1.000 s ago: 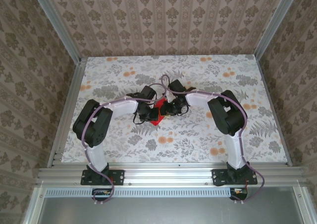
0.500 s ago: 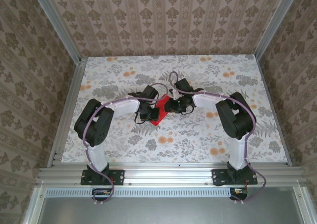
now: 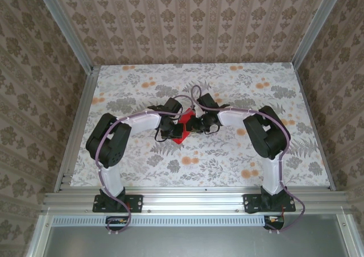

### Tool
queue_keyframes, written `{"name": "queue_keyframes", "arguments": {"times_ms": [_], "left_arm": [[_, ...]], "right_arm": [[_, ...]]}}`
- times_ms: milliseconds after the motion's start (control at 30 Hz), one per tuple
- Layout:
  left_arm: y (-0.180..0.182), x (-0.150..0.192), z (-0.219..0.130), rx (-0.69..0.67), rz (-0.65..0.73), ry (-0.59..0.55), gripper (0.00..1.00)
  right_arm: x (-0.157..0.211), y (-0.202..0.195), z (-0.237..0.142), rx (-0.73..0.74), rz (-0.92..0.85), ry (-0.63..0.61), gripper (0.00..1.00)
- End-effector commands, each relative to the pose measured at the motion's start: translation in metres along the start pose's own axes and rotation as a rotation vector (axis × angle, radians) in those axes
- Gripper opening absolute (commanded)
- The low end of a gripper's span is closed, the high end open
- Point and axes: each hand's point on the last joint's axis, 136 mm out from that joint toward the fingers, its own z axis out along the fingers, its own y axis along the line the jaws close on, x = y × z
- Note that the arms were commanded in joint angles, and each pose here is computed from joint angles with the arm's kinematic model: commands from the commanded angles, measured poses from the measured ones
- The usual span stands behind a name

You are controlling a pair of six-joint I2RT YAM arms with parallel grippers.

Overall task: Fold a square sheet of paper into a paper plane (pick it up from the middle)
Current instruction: Fold the triangle a second time at the center of the table.

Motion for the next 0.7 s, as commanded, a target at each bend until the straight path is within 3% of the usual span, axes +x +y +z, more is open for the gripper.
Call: {"name": "queue_keyframes", "arguments": {"times_ms": [0, 200, 433, 667], "left_arm": [[0.022, 0.015, 0.01, -0.102, -0.031, 0.062, 0.09], [0.004, -0.004, -0.015, -0.024, -0.036, -0.008, 0.12], [-0.021, -0.036, -0.055, 0.206, -0.101, -0.157, 0.19], [-0.033, -0.04, -0.043, 0.33, -0.116, -0.131, 0.12]], "right_arm": [[0.003, -0.003, 0.008, 0.014, 0.02, 0.031, 0.14], [0.012, -0.025, 0.014, 0.11, 0.048, 0.068, 0.14], [0.019, -0.034, 0.016, 0.144, 0.054, 0.097, 0.13], [0.019, -0.034, 0.018, 0.14, 0.059, 0.103, 0.13]]}}
